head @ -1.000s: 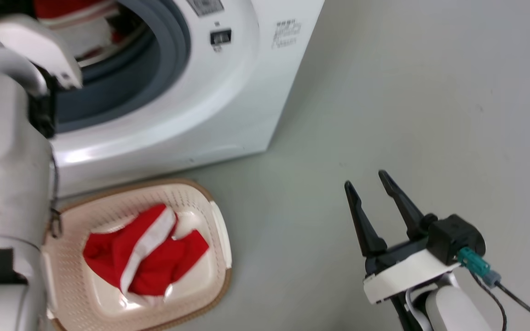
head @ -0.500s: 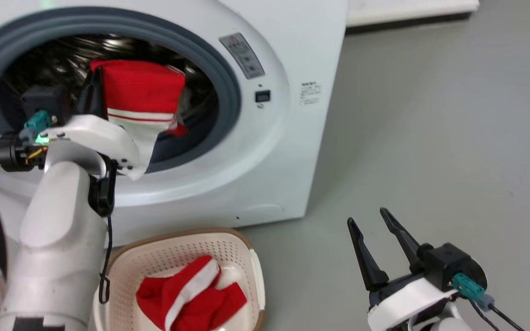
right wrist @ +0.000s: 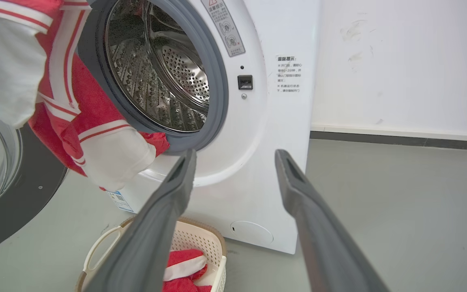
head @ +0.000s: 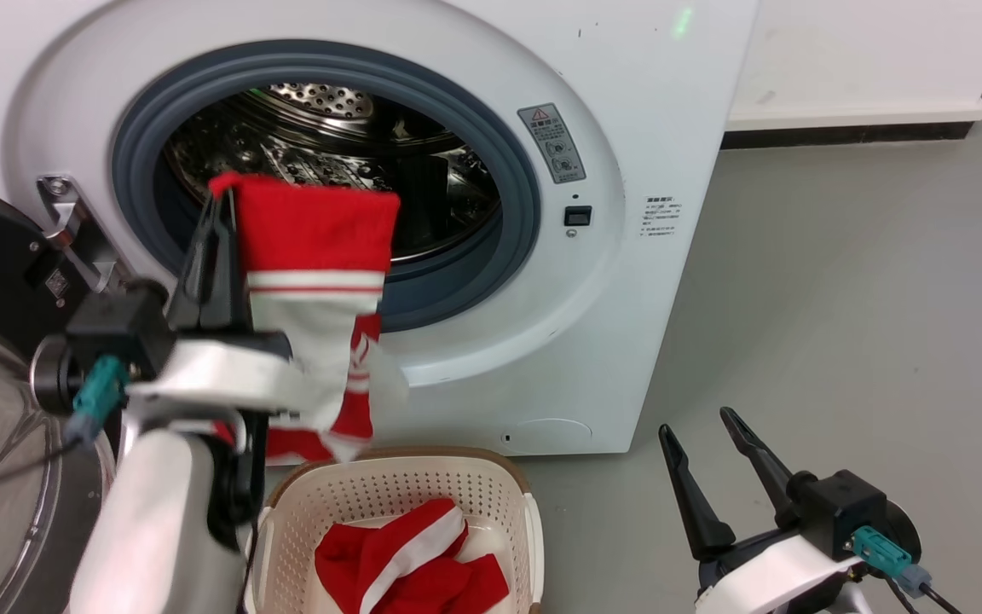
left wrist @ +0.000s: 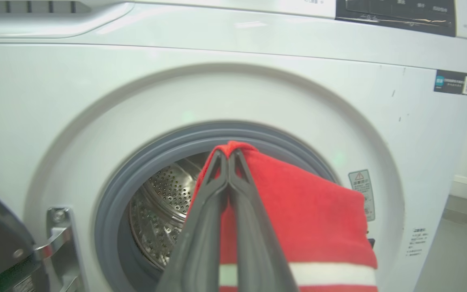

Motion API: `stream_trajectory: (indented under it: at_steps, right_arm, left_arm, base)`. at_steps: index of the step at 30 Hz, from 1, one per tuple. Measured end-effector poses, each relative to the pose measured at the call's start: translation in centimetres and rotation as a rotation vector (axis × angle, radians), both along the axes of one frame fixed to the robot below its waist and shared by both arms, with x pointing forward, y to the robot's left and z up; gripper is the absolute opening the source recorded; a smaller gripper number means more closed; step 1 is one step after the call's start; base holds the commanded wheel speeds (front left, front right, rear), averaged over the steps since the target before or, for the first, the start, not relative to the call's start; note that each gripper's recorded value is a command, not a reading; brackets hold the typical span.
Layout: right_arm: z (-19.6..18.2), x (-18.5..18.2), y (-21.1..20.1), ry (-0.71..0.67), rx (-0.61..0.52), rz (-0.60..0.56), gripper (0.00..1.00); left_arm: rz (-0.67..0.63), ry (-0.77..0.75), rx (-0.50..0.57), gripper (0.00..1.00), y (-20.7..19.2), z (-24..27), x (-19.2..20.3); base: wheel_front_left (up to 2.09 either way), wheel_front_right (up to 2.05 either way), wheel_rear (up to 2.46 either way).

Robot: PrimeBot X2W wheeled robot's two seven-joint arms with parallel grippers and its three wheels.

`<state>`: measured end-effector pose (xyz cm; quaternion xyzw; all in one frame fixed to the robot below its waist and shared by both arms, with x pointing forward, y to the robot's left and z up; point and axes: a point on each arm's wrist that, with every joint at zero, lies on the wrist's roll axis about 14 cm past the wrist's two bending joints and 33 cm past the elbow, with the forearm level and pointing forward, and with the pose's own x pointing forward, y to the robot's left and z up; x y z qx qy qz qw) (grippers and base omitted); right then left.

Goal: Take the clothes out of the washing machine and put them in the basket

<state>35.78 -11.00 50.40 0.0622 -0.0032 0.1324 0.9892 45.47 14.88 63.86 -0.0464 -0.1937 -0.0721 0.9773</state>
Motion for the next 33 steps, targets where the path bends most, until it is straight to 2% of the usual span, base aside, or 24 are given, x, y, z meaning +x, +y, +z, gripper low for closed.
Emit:
stream_trajectory:
  at_steps: [7, 13, 20, 33]
  right_arm:
    - [-0.4, 0.3, 0.6, 0.016, -0.004, 0.019, 1.0]
    - [-1.5, 0.9, 1.1, 0.05, -0.007, 0.034, 1.0]
    - [-2.7, 2.2, 1.8, 0.082, -0.01, 0.059, 1.0]
    - [-7.1, 5.9, 2.2, 0.173, -0.019, 0.075, 1.0]
  left_arm:
    - [0.038, 0.156, -0.046, 0.0, 0.6, -5.3, -4.0]
    - [0.08, 0.375, -0.075, 0.0, 1.3, -12.8, -5.9]
    - [0.068, 0.687, -0.123, 0.0, 0.0, -23.2, -8.0]
    - [0.042, 1.071, -0.085, 0.0, -0.7, -35.9, -5.8]
  base:
    - [0.0, 0.0, 0.0]
    - [0.0, 0.0, 0.0]
    - [0.0, 0.0, 0.0]
    - [0.0, 0.0, 0.0]
